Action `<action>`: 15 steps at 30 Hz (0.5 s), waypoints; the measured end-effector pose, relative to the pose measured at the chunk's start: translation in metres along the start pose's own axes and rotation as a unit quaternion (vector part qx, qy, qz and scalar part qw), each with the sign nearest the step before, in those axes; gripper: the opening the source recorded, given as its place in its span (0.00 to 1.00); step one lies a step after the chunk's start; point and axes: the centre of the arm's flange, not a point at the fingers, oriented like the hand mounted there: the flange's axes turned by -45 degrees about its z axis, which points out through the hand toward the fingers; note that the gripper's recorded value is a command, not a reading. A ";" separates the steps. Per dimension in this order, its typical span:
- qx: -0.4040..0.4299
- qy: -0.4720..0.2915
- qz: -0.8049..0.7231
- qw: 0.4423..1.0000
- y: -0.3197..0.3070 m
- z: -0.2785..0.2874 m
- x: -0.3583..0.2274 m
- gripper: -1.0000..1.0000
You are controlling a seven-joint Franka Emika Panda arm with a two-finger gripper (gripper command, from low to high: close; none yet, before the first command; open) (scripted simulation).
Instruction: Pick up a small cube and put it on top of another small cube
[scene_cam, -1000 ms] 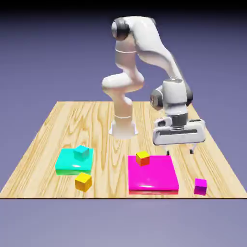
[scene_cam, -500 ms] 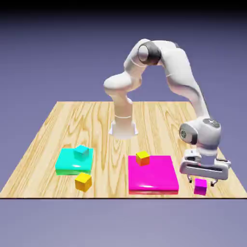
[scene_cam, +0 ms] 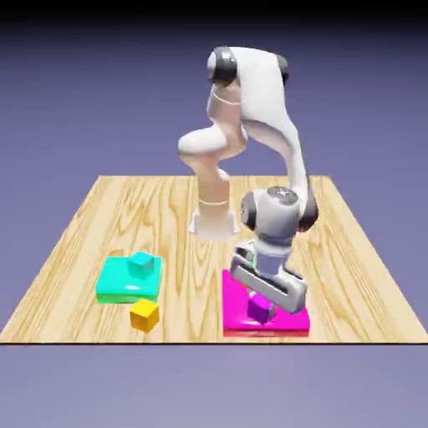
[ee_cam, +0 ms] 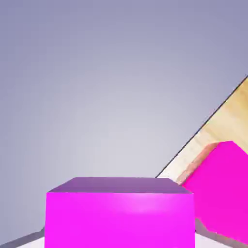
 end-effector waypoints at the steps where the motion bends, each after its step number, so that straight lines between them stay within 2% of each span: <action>1: -0.005 -0.002 0.045 0.999 0.021 0.000 0.027 0.00; 6: -0.025 -0.017 0.265 0.964 0.144 0.004 0.134 0.00; 8: -0.026 -0.018 0.269 0.963 0.146 0.004 0.135 0.00; 12: -0.025 -0.017 0.268 0.963 0.146 0.059 0.132 0.00; 13: -0.026 -0.017 0.269 0.963 0.148 0.073 0.130 1.00; 15: -0.026 -0.018 0.269 0.963 0.148 0.073 0.130 1.00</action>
